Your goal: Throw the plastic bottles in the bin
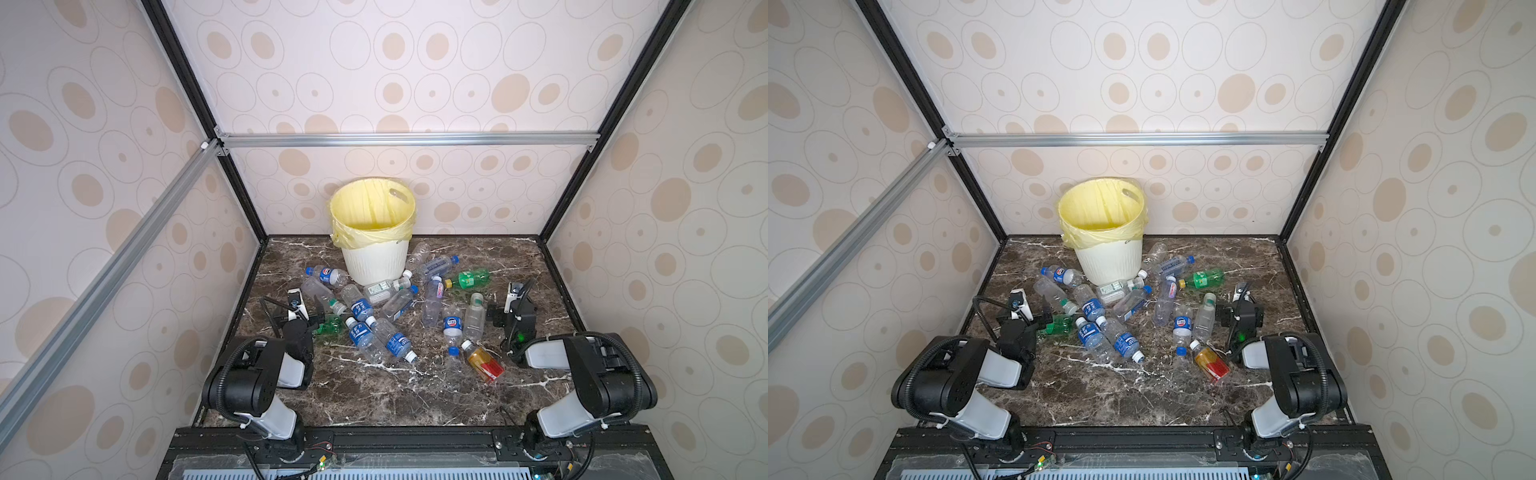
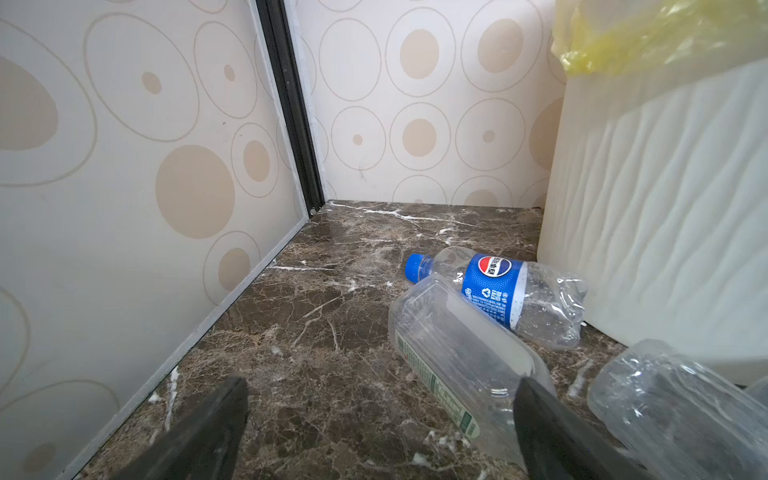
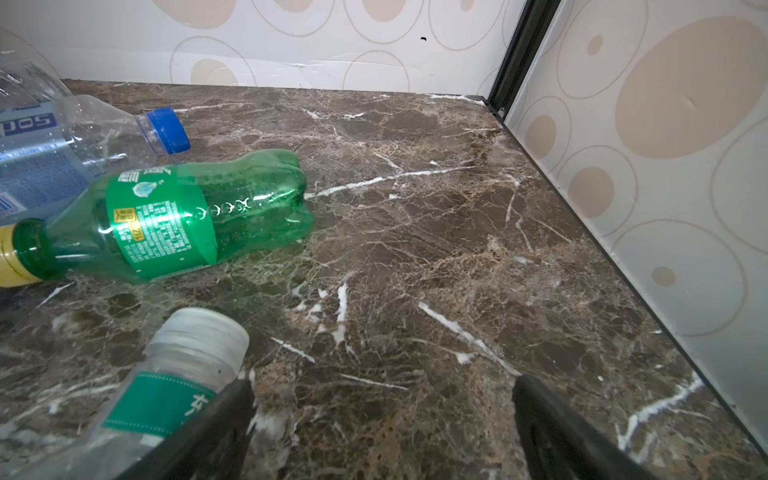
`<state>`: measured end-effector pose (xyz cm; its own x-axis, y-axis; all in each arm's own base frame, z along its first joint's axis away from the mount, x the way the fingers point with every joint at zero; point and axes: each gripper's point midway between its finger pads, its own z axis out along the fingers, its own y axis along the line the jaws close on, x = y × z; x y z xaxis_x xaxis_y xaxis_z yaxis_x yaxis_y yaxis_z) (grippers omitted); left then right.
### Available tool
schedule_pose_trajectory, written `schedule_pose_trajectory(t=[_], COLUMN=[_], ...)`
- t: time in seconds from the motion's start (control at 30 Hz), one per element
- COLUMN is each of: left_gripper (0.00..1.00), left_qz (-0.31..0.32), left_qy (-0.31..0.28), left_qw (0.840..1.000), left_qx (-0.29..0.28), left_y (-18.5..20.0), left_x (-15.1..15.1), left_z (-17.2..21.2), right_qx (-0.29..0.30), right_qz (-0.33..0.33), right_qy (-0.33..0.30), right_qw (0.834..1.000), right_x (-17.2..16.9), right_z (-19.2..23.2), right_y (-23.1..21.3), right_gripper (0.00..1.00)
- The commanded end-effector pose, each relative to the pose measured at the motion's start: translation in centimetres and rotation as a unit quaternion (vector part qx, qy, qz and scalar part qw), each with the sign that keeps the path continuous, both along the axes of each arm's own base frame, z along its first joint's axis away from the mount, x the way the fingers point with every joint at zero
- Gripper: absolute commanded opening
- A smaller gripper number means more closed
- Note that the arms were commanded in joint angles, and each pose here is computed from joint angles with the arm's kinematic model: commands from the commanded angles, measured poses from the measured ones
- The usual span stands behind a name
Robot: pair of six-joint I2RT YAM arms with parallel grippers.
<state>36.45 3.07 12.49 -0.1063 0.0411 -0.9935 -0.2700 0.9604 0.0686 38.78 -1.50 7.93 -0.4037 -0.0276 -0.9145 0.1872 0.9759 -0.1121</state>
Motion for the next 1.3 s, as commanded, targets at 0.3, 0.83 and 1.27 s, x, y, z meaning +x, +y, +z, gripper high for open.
schedule_pose_trajectory(t=[0.3,0.83,1.27], left_gripper=[0.99,0.99,0.99], left_qz=[-0.001,-0.003,0.091], left_qy=[-0.015,-0.013,0.026], left_qw=[1.0,1.0,0.996], left_qx=[0.008,0.008,-0.002], left_y=[0.1,0.1,2.7], left_x=[0.3,0.4,1.0], left_z=[0.9,0.9,3.2], right_qx=[0.005,0.008,0.001], right_qz=[0.002,0.003,-0.081], right_qy=[-0.014,-0.013,0.01], right_qw=[1.0,1.0,0.997], right_x=[0.6,0.6,0.0], right_z=[1.0,1.0,4.1], right_y=[0.1,0.0,-2.5], right_gripper=[1.0,1.0,1.0])
